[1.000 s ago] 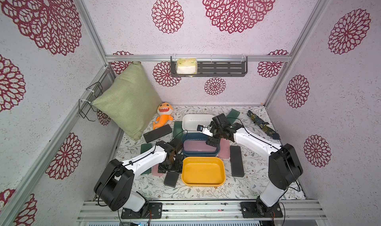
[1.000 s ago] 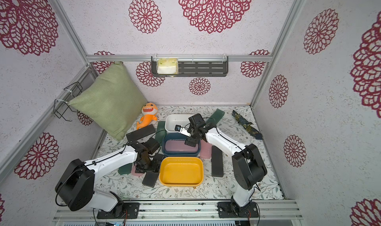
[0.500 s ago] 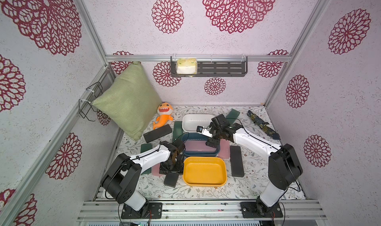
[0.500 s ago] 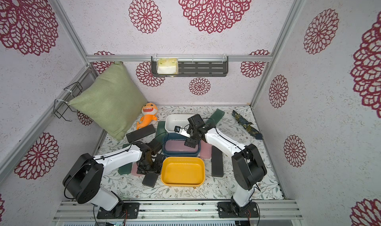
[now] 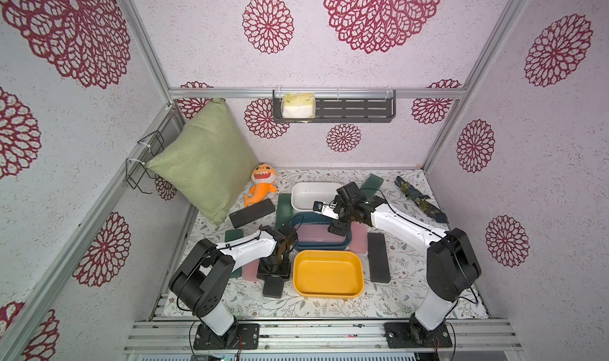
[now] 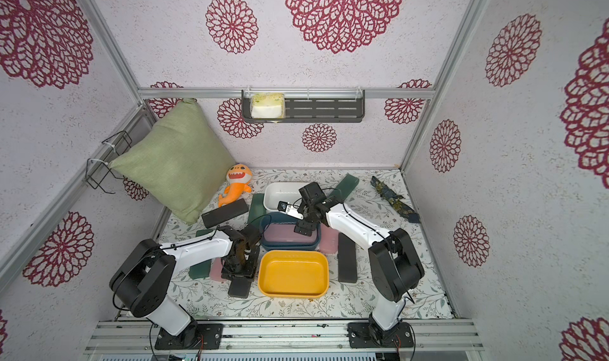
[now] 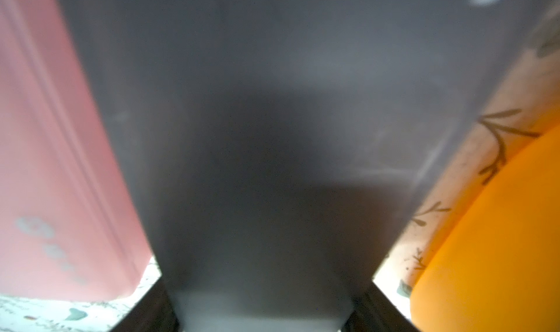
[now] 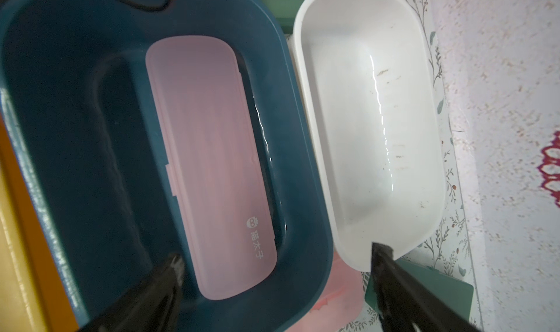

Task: Place the pencil cases by color into the storage box
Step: Pick up the pencil case from the center of the board.

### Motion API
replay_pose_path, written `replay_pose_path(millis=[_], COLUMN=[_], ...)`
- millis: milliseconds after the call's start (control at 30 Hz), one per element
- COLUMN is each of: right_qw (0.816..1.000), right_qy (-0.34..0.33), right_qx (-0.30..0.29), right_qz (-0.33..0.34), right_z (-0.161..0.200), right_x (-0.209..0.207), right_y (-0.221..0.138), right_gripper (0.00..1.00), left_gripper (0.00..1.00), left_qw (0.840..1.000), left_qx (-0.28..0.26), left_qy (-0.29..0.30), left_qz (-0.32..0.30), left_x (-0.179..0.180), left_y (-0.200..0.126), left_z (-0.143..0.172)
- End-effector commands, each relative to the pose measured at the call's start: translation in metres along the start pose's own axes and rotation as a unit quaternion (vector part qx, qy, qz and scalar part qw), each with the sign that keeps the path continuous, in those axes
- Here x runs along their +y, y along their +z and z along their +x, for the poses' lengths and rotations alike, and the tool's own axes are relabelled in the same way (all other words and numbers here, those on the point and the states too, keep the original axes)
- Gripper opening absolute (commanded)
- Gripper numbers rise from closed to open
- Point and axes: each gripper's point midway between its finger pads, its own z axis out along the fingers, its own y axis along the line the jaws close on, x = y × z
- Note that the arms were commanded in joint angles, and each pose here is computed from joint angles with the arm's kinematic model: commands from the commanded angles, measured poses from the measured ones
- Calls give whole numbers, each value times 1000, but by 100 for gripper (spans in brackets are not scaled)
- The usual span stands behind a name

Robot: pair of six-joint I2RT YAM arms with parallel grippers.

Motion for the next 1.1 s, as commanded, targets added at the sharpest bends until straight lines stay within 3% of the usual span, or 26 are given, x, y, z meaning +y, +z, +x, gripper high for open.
replay_pose_path(millis=[0, 100, 200, 433, 667, 1067], right_qw=[1000, 1000, 1000, 1000, 998, 970], right_qy=[6, 7, 9, 11, 28, 155], right_qx=[-3, -3, -3, -11, -41, -98], right_qz=[1, 2, 3, 10, 36, 161], right_z=[-7, -6, -6, -5, -16, 0], right_x=[-3, -3, -3, -2, -14, -78], right_y=[-3, -3, -4, -8, -20, -60], right_gripper=[99, 99, 99, 99, 99, 99], left_gripper=[51, 22, 16, 11, 10, 10], left_qw=[1000, 1000, 999, 998, 990, 961], left_qx=[-6, -10, -18, -61, -138, -267], left_qy=[3, 0, -4, -20, -23, 50], left_qz=[-16, -21, -26, -20, 3, 49], left_x=[2, 4, 7, 10, 12, -2], left_y=[5, 2, -4, -31, -77, -155], left_z=[-4, -5, -6, -11, -20, -34])
